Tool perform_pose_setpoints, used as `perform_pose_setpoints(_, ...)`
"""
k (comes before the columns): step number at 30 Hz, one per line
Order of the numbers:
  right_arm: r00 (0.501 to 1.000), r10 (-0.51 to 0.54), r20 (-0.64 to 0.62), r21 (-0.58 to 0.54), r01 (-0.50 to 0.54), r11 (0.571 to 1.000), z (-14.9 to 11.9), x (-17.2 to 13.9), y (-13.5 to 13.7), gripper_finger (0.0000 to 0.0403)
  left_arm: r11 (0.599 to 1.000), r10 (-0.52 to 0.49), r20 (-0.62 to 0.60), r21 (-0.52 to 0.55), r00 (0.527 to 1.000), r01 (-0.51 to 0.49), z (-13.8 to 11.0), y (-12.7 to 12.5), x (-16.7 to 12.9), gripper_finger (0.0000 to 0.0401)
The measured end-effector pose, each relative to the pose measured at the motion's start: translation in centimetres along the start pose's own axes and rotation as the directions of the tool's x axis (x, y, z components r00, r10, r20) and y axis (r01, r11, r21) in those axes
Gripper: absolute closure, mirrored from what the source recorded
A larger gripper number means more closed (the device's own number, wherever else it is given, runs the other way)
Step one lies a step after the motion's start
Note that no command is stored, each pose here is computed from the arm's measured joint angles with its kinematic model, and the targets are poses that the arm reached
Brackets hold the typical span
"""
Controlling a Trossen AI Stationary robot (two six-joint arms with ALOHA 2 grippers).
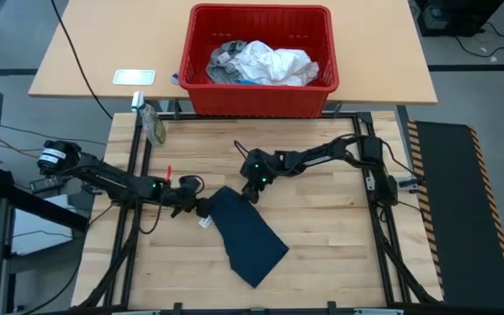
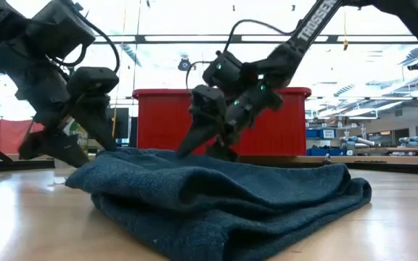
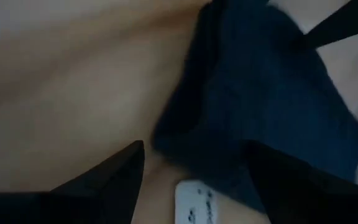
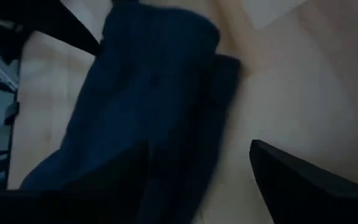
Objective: Fold laundry
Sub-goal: Fold the blue shorts
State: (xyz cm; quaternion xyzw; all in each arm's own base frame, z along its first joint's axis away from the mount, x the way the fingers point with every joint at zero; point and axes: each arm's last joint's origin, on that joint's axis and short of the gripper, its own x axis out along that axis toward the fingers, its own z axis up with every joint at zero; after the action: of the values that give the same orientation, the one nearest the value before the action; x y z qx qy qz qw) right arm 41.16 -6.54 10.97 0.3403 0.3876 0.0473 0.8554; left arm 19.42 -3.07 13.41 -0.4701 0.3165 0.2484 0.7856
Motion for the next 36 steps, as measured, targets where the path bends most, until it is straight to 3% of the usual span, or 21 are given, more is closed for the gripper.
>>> perform_pose_setpoints(4, 0.998, 0.055, -0.028, 0.024, -0.055, 0.998, 0.2, 1.1, -0.7, 0.0119, 0.999, -0.023, 0.038, 0.041, 0.999, 0.021, 0.2, -0.3, 1.0, 0.0122)
perform_pose_setpoints(8, 0.996, 0.084, -0.017, 0.001, -0.084, 0.996, 0.9, 1.6, -0.5, 0.012, 1.0, -0.003, 0.047, -0.002, 0.999, 0.004, 0.3, 0.0, 2.1, 0.0135)
perform_pose_setpoints(13, 0.997, 0.083, 0.008, -0.035, -0.082, 0.996, 1.8, 1.7, 0.0, 0.0137, 1.0, -0.01, 0.061, 0.022, 0.998, 0.009, 0.2, 0.0, 3.2, 0.0179)
perform_pose_setpoints(26, 0.992, 0.124, -0.021, -0.06, -0.125, 0.99, 1.1, 3.4, -0.5, 0.0283, 0.974, -0.056, 0.081, 0.223, 0.995, 0.037, 0.3, -0.4, 3.4, 0.035)
perform_pose_setpoints(31, 0.988, 0.15, -0.035, -0.069, -0.152, 0.986, 1.4, 2.5, 0.3, 0.0362, 0.937, -0.122, 0.069, 0.337, 0.99, 0.092, 0.7, -1.6, 3.0, 0.0391)
perform_pose_setpoints(33, 0.991, 0.128, -0.028, -0.108, -0.131, 0.986, 1.6, 1.9, 0.7, 0.0383, 0.902, -0.16, 0.069, 0.415, 0.985, 0.117, 1.1, -2.6, 2.7, 0.0389)
perform_pose_setpoints(36, 0.997, 0.052, 0.053, -0.228, -0.038, 0.973, 2.7, 0.1, 2.2, 0.0381, 0.829, -0.162, 0.058, 0.549, 0.985, 0.104, 1.8, -4.2, 1.7, 0.0388)
